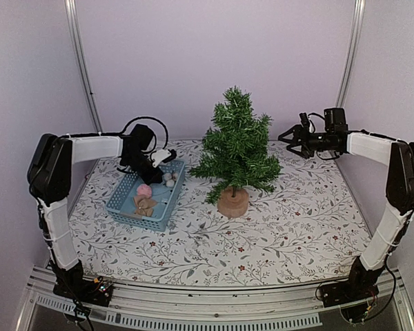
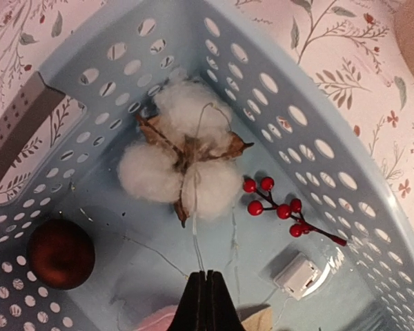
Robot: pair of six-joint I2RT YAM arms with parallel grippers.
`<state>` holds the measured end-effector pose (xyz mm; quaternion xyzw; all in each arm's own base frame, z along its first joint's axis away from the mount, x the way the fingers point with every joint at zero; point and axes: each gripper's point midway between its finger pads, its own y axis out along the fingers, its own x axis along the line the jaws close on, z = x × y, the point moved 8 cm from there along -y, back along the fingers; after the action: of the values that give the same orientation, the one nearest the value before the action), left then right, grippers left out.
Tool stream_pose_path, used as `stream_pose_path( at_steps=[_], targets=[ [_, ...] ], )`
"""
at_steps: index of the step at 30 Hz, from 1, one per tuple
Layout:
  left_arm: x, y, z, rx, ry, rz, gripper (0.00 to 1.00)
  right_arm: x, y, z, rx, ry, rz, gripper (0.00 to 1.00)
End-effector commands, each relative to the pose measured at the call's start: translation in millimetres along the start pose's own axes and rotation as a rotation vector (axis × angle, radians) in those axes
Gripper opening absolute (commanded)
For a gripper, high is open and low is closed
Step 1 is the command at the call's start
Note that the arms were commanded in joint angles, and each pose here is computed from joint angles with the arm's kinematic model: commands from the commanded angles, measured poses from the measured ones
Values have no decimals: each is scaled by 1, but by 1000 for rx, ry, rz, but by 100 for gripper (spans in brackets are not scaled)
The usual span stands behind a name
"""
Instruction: Decorate the small christmas tree
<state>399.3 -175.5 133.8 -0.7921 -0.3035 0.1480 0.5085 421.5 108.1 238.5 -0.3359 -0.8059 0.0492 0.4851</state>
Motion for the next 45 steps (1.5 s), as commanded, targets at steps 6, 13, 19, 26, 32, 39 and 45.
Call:
stream_pose_path(
  at_steps=[6,13,19,26,32,39,45],
  targets=[
    [-7,-74,-33,-204,-21,-118,0,63,-38,-28,-161,-230,-94,80],
    [-32,-142,-45,-333,26,-217,0,124,-61,-35,-242,-406,-209,80],
    [-61,-203,-64,-480,57,-239,0,182,-61,-27,-213,-576,-280,78],
    [-123,-265,-85,-660,119,-117,0,240,-69,-2,-195,-731,-411,73],
    [-161,-300,-84,-782,126,21,0,305,-73,29,-194,-906,-495,70],
    [-184,-335,-64,-883,181,239,0,360,-79,64,-223,-1047,-563,65],
    [-198,-349,-48,-909,209,381,0,404,-69,109,-139,-1126,-579,63]
  ],
)
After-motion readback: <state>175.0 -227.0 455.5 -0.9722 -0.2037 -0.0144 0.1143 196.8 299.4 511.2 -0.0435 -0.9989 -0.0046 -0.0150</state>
